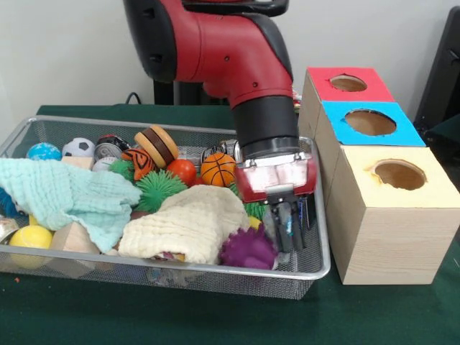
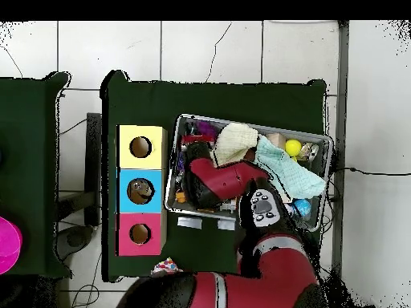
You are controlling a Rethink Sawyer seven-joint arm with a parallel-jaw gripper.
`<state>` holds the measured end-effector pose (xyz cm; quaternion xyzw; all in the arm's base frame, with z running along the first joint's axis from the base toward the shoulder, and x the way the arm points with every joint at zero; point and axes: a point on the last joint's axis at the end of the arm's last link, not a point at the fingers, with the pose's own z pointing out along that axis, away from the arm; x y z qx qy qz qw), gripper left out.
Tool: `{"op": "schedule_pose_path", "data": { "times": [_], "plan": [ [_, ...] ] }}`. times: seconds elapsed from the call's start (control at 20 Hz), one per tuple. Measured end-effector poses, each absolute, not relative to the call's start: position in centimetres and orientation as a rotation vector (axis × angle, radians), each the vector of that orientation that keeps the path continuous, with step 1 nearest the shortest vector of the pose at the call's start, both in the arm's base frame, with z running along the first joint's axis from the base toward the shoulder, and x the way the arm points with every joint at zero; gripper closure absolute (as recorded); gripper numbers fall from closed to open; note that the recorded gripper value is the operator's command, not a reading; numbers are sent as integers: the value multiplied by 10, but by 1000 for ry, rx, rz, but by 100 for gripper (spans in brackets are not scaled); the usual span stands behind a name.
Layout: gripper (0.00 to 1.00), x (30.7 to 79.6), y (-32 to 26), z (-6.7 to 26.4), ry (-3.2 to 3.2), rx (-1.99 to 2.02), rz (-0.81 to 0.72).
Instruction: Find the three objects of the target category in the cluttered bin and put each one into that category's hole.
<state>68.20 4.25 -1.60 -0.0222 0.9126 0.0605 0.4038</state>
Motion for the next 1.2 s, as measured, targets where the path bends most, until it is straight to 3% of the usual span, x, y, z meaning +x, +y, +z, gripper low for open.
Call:
{"op": "schedule_pose_path", "data": {
  "times": [0.35,0.85,1.2],
  "plan": [
    [100,696,73,14,2081,-71,186],
    [100,696,56,9,2055,-74,164],
    [100,697,47,46,2025,-117,114]
  ]
}}
